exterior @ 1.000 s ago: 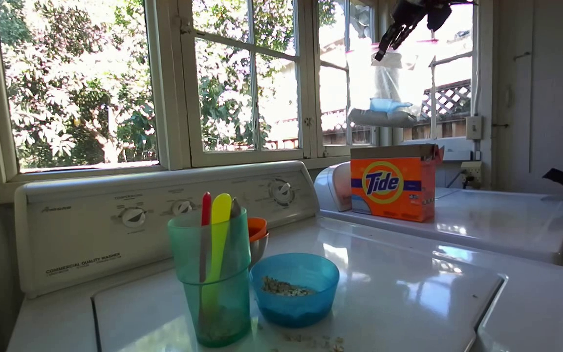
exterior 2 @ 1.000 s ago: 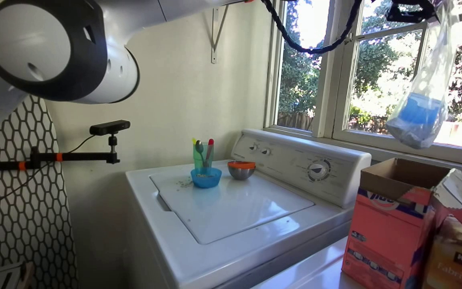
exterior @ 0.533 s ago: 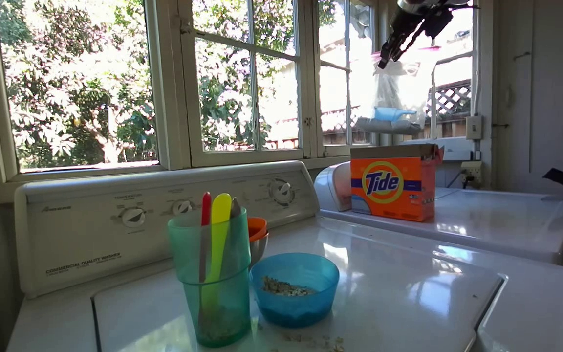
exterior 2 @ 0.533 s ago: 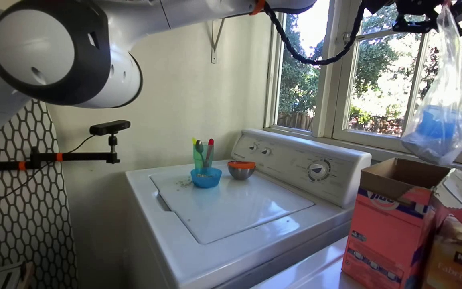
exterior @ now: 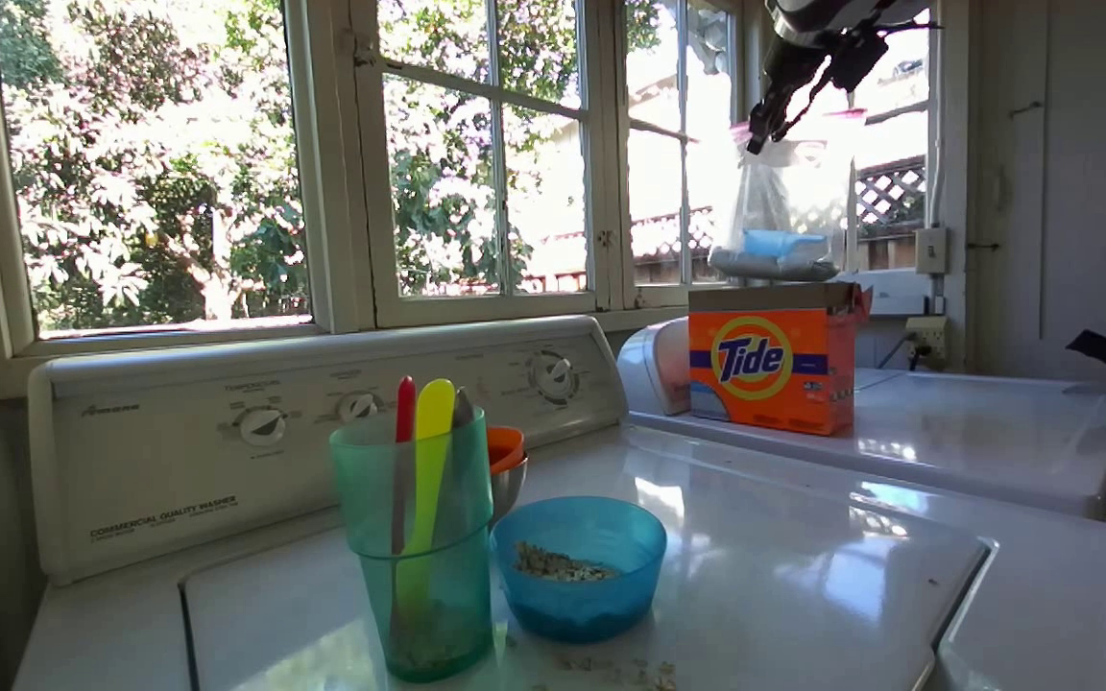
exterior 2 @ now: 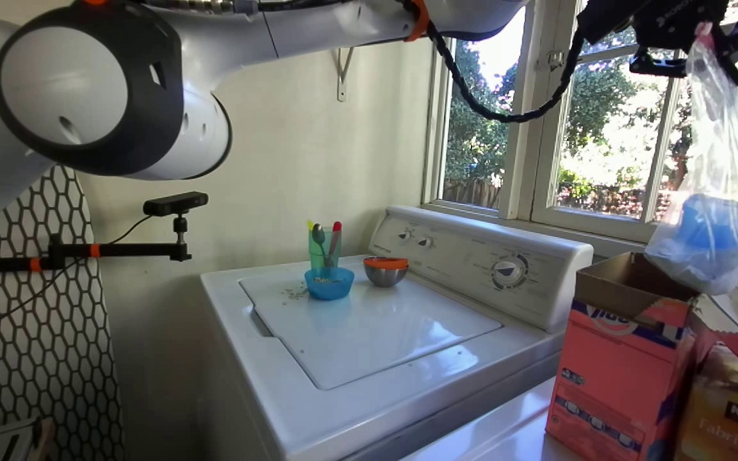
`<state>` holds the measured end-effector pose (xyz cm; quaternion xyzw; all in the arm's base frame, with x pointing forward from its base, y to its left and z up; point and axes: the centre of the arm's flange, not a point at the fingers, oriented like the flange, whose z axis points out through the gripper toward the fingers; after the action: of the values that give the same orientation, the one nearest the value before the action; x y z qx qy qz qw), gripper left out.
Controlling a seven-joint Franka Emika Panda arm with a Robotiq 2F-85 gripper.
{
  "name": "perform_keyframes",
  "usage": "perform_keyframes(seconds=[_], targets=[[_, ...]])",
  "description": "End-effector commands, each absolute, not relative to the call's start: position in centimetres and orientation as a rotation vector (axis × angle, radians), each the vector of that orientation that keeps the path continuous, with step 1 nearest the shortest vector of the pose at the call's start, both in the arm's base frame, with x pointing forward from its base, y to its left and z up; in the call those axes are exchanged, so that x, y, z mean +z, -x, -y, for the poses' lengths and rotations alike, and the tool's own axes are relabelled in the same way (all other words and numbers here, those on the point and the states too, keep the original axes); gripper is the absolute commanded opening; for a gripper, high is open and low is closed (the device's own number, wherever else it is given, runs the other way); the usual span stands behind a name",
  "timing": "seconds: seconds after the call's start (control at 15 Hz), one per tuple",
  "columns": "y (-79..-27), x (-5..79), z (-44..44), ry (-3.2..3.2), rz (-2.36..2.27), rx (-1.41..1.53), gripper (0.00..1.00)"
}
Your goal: Put the clear plastic inside the orange box and close the box.
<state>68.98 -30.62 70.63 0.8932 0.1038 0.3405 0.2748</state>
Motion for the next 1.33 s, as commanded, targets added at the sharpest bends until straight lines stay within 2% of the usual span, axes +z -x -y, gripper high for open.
perform_keyframes(seconds=[0.0,1.27], targets=[[-68.3,70.1,29.9,-2.416,-0.277,0.848,0.00],[-68.6,70.4,26.8,-2.478,-0.330,0.860,0.00]])
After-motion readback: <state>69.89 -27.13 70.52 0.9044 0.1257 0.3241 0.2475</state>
